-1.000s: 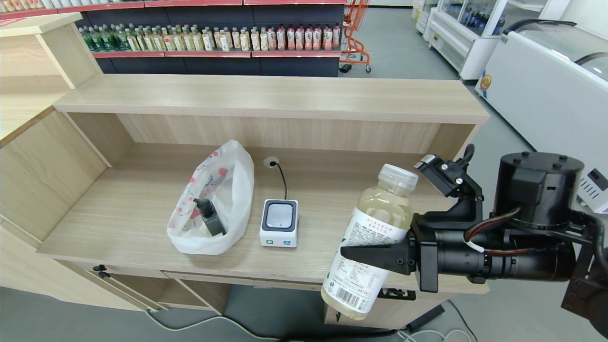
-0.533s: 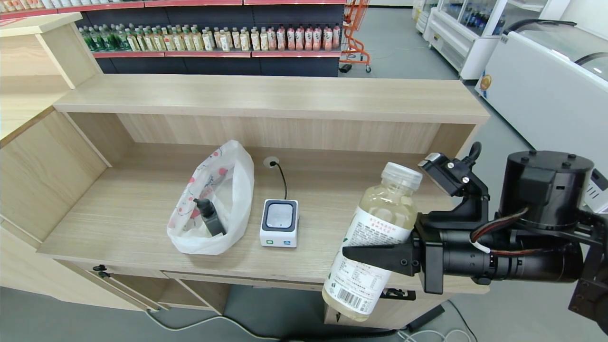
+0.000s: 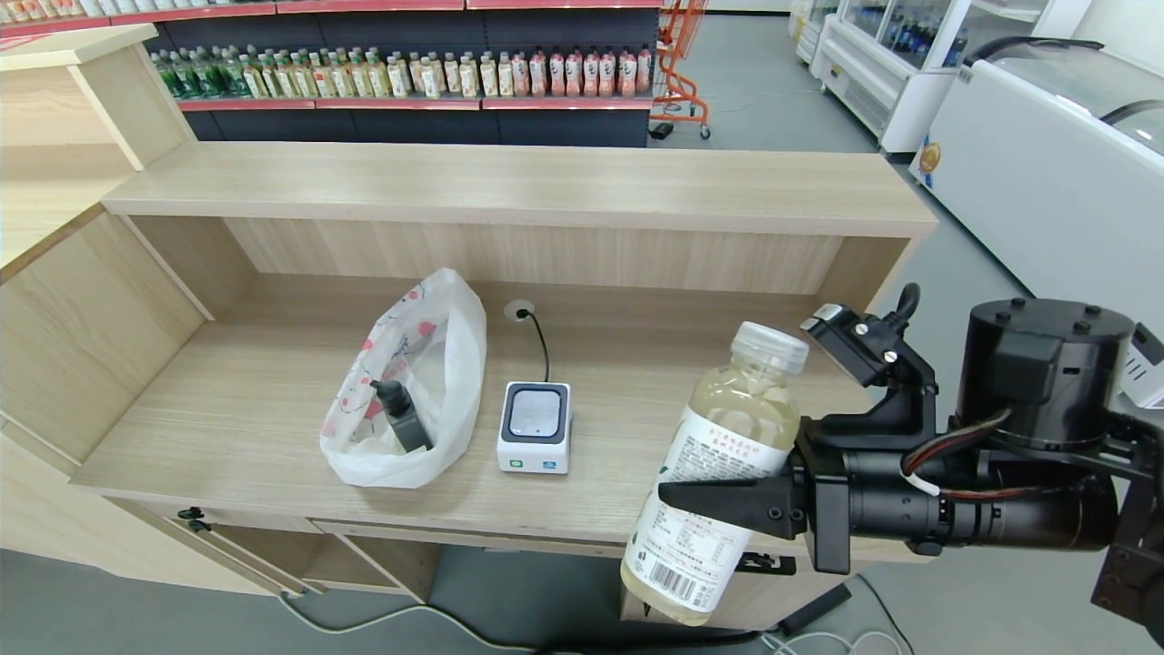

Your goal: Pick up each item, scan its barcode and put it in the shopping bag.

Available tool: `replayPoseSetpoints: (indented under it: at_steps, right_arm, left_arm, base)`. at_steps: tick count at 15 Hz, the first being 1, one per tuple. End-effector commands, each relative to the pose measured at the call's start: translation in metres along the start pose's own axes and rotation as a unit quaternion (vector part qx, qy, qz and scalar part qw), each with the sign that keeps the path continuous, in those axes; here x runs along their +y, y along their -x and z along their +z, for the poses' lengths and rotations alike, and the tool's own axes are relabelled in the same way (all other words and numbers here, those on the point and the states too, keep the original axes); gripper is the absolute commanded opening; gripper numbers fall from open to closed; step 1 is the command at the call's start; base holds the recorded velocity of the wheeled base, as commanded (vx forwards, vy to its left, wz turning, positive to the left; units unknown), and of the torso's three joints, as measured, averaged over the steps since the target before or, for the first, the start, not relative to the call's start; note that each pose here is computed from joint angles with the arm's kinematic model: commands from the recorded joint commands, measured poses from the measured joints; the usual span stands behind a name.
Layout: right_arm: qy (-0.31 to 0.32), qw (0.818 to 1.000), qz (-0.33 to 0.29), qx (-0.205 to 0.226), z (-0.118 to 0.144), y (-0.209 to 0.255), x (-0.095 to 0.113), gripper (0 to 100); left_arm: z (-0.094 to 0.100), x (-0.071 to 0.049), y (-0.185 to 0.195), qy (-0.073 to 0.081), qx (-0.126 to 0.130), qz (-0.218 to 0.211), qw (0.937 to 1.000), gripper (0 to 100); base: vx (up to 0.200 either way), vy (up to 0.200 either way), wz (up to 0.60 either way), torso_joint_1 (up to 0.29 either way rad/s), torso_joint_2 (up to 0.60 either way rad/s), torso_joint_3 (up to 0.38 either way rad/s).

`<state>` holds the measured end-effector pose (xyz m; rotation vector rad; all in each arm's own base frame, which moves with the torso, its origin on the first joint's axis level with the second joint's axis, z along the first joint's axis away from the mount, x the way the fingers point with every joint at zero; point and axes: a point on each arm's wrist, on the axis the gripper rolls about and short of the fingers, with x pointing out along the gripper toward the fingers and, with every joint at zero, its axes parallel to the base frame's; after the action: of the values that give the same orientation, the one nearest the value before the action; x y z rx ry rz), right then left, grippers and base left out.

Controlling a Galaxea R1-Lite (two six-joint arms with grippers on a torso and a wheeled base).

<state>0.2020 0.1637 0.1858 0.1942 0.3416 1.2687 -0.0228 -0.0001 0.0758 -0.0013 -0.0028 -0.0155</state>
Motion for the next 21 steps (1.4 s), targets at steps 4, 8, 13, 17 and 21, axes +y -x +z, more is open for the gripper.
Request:
replayPoseSetpoints:
  at_steps: [4,8,13,17,21]
  right_arm:
    - [0.003,1.000,0.003,-0.002,0.001,0.000,0.002,0]
    - [0.147,0.986,-0.073,-0.012,0.005,0.003,-0.009,0]
    - [0.391,0.878,-0.276,-0.001,0.019,0.009,-0.016,0]
    - [0.507,0.802,-0.317,0.022,0.024,0.008,-0.013,0]
    - [0.579,0.748,-0.323,0.035,0.022,0.004,-0.015,0]
  left_arm:
    - [0.000,0.000,0.000,0.000,0.001,0.000,1.0000,100]
    - [0.000,0.000,0.000,0.000,0.001,0.000,1.0000,100]
    - [0.000,0.000,0.000,0.000,0.001,0.000,1.0000,100]
    - [0.000,0.000,0.000,0.000,0.001,0.000,1.0000,100]
    - [0.000,0.000,0.000,0.000,0.001,0.000,1.0000,100]
  base:
    - [0.000,0.000,0.00,0.000,0.00,0.000]
    - [0.000,0.000,0.00,0.000,0.00,0.000]
    - [0.000,0.000,0.00,0.000,0.00,0.000]
    - [0.000,0.000,0.00,0.000,0.00,0.000]
    - [0.000,0.000,0.00,0.000,0.00,0.000]
